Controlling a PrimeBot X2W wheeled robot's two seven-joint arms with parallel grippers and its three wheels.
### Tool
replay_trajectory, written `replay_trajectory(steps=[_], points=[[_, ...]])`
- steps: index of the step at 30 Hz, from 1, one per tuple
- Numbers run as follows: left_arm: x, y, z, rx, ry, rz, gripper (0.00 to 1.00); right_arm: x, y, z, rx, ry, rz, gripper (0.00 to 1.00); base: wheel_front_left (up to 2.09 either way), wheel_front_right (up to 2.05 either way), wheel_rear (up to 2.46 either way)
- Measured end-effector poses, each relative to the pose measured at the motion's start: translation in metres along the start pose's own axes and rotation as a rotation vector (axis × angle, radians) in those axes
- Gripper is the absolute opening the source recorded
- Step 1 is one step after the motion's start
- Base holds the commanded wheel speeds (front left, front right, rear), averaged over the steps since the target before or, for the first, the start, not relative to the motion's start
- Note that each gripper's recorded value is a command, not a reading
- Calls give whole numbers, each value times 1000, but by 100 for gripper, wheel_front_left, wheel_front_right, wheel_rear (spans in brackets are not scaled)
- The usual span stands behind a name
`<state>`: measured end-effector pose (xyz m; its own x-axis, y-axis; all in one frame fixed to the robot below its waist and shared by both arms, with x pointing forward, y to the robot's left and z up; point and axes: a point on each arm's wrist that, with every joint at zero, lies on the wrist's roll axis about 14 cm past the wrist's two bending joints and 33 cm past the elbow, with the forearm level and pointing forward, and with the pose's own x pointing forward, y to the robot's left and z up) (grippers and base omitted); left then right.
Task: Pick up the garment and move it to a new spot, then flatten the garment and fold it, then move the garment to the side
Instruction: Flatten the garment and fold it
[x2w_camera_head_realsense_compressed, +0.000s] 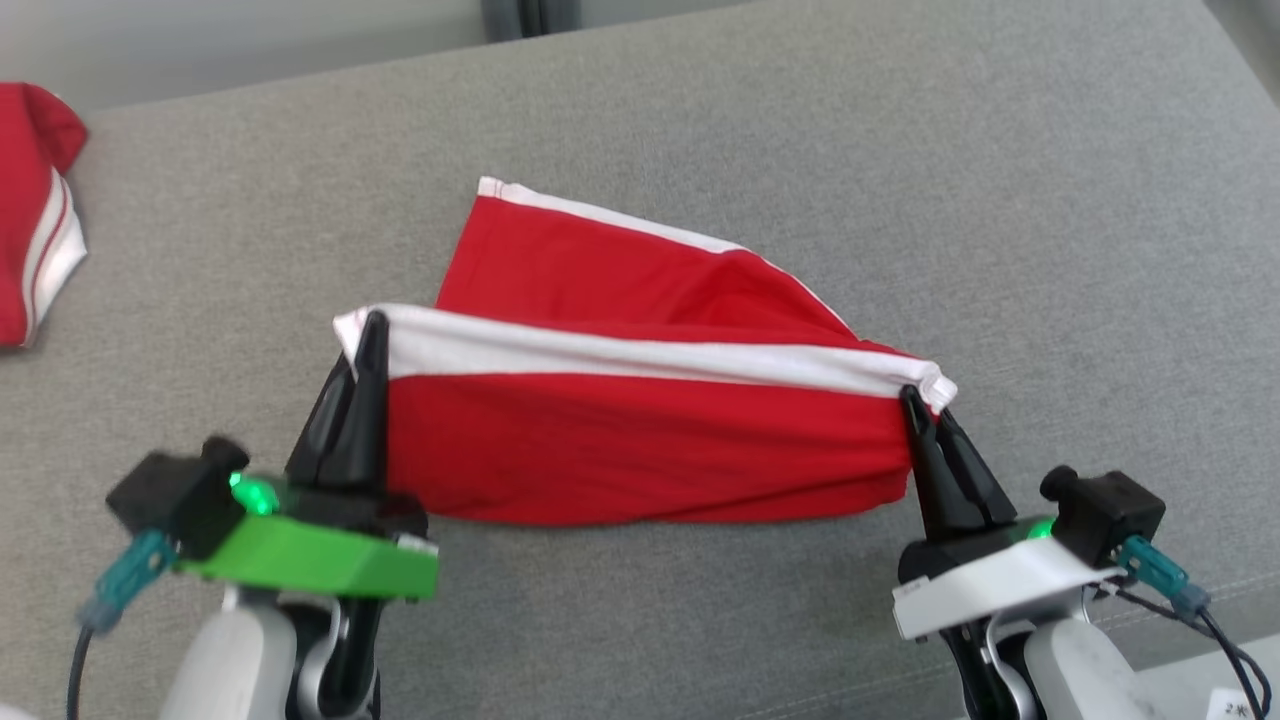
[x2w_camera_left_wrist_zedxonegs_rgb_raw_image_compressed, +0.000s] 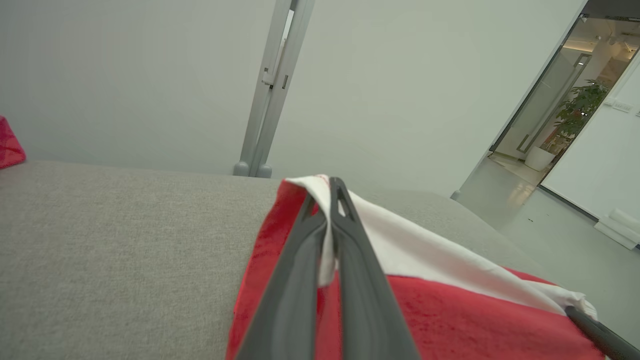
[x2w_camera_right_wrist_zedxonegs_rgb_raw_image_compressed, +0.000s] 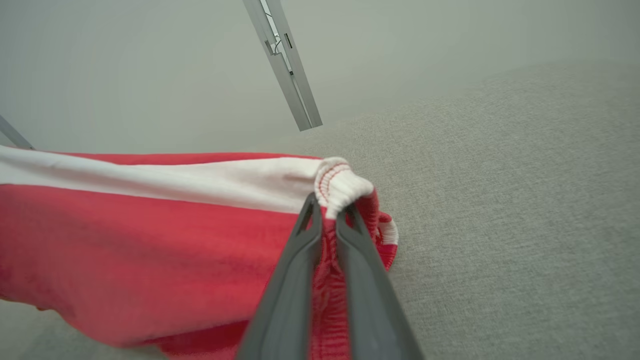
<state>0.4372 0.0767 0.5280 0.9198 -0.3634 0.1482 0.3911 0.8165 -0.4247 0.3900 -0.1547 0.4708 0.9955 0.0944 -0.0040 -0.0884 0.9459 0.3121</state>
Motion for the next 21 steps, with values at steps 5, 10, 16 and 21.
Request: replay_trajectory(steps=[5, 10, 16, 21], points=[[44, 15, -23, 46, 74, -29, 0, 21, -10, -12, 15, 31, -16, 0, 0, 0, 0], [81, 28, -50, 77, 145, -44, 0, 39, -21, -21, 29, 49, -41, 0, 0, 0, 0], [108, 48, -85, 116, 226, -30, 0, 51, -33, -34, 45, 79, -67, 0, 0, 0, 0], [125, 55, -105, 136, 271, -27, 0, 55, -40, -39, 52, 92, -82, 0, 0, 0, 0]])
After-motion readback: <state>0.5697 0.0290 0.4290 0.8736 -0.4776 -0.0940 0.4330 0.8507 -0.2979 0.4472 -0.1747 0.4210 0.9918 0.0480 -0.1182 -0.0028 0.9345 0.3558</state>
